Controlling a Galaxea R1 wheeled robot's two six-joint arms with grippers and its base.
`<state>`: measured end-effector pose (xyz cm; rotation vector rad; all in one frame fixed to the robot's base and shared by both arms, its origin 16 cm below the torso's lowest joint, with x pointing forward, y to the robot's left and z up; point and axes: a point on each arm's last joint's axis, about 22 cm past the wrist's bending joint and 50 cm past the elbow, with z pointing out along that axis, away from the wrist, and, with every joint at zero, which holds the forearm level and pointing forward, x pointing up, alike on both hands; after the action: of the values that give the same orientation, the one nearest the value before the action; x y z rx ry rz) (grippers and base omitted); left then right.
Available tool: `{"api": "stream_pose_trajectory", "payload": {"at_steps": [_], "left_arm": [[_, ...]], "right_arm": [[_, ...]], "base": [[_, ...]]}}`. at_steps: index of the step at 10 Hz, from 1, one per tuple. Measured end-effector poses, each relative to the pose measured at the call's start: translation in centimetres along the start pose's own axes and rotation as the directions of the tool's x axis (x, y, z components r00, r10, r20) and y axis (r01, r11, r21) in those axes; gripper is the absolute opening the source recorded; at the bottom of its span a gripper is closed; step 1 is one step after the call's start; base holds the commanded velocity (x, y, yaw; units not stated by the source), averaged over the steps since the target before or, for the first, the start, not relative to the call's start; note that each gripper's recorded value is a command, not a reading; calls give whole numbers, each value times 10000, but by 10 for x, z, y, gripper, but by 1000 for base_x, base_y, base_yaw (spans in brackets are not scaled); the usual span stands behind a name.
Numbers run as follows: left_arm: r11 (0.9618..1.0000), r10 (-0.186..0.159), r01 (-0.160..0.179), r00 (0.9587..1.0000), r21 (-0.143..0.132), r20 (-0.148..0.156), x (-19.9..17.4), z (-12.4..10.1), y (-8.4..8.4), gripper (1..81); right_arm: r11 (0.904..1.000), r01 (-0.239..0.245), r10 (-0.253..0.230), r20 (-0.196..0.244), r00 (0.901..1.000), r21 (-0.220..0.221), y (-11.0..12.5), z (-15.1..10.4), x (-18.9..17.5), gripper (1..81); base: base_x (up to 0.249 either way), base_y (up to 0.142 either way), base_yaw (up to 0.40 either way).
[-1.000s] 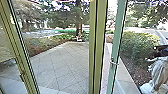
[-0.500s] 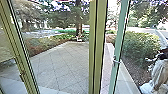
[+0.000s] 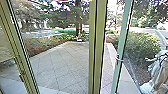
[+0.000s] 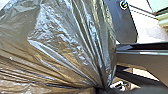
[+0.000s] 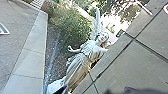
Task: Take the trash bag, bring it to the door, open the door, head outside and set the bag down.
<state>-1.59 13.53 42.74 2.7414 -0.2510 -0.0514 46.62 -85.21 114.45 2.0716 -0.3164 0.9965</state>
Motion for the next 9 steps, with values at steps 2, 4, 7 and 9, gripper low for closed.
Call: {"api": "stream_pose_trajectory", "payload": {"at_steps": [2,4,7,9], "left_arm": [[10000,0,0,10000,0,0,0,0,0,10],[10000,0,0,10000,2,0,0,0,0,10],[10000,-3,3,10000,-4,11,0,0,0,10],[10000,2,-2,10000,-20,4,0,0,2,10]], "right_arm": [[9960,-762,735,596,9955,458,-12,0,-12,811],[9935,-849,770,1019,9918,760,-35,6,-30,811],[9970,-670,604,1543,9862,382,-25,18,-63,811],[9969,-591,468,2134,9758,516,-33,17,-86,811]], "base": [[0,0,0],[0,0,0],[0,0,0],[0,0,0]]}}
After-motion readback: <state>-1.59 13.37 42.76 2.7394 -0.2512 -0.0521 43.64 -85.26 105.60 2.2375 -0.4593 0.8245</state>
